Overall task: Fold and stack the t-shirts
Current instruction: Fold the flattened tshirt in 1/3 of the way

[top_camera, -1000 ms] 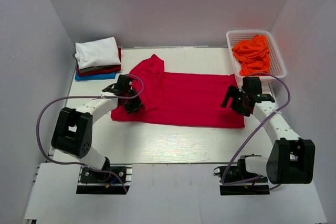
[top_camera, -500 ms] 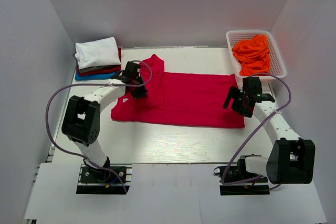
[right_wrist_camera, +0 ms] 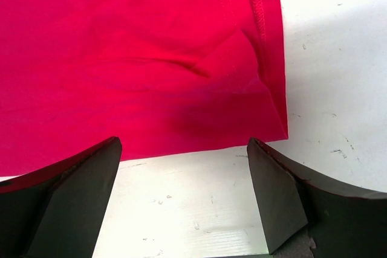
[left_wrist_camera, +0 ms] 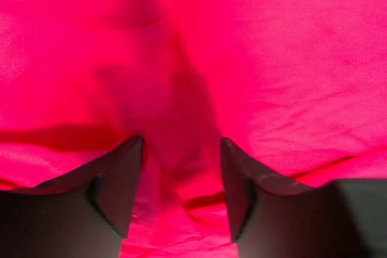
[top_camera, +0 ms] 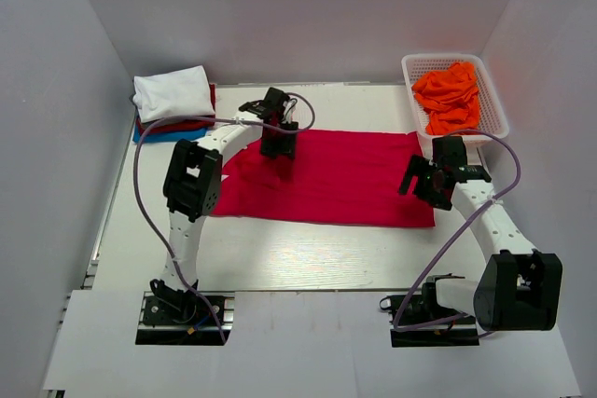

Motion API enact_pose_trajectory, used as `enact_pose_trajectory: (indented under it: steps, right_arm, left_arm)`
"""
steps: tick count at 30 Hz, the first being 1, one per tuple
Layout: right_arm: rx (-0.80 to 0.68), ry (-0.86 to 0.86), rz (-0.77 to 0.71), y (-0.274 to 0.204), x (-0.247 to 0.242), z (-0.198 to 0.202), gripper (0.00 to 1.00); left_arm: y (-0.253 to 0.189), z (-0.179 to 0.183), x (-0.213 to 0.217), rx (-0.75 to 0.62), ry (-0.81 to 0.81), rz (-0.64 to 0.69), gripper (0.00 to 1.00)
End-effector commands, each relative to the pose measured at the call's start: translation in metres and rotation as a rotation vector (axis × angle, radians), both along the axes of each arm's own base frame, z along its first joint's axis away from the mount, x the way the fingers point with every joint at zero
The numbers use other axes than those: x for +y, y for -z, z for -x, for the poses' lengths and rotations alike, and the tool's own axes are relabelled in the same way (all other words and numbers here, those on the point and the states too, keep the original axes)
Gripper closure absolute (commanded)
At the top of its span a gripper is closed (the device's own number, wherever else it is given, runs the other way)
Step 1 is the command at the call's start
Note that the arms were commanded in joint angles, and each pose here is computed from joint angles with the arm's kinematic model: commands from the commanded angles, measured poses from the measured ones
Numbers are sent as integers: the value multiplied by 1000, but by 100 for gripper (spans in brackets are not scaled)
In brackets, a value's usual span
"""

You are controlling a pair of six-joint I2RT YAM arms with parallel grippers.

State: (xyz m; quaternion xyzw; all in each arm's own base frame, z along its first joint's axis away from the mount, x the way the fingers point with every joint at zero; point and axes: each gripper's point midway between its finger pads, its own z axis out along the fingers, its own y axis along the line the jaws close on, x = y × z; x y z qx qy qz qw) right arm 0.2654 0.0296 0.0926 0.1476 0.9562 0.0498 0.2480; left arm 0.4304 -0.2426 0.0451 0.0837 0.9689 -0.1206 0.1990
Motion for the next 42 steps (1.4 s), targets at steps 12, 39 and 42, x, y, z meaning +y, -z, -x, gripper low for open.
enact_pose_trajectory:
  steps: [12, 39, 42]
  right_arm:
    - [-52, -44, -46, -20, 10, -6, 10]
    - [-25, -47, -16, -13, 4, 8, 10]
    - [-34, -46, -18, -15, 4, 7, 10]
  left_arm:
    - [-73, 32, 19, -119, -7, -47, 19]
    - [-23, 37, 99, 73, -699, 70, 32]
    - [-20, 38, 100, 74, -699, 70, 39]
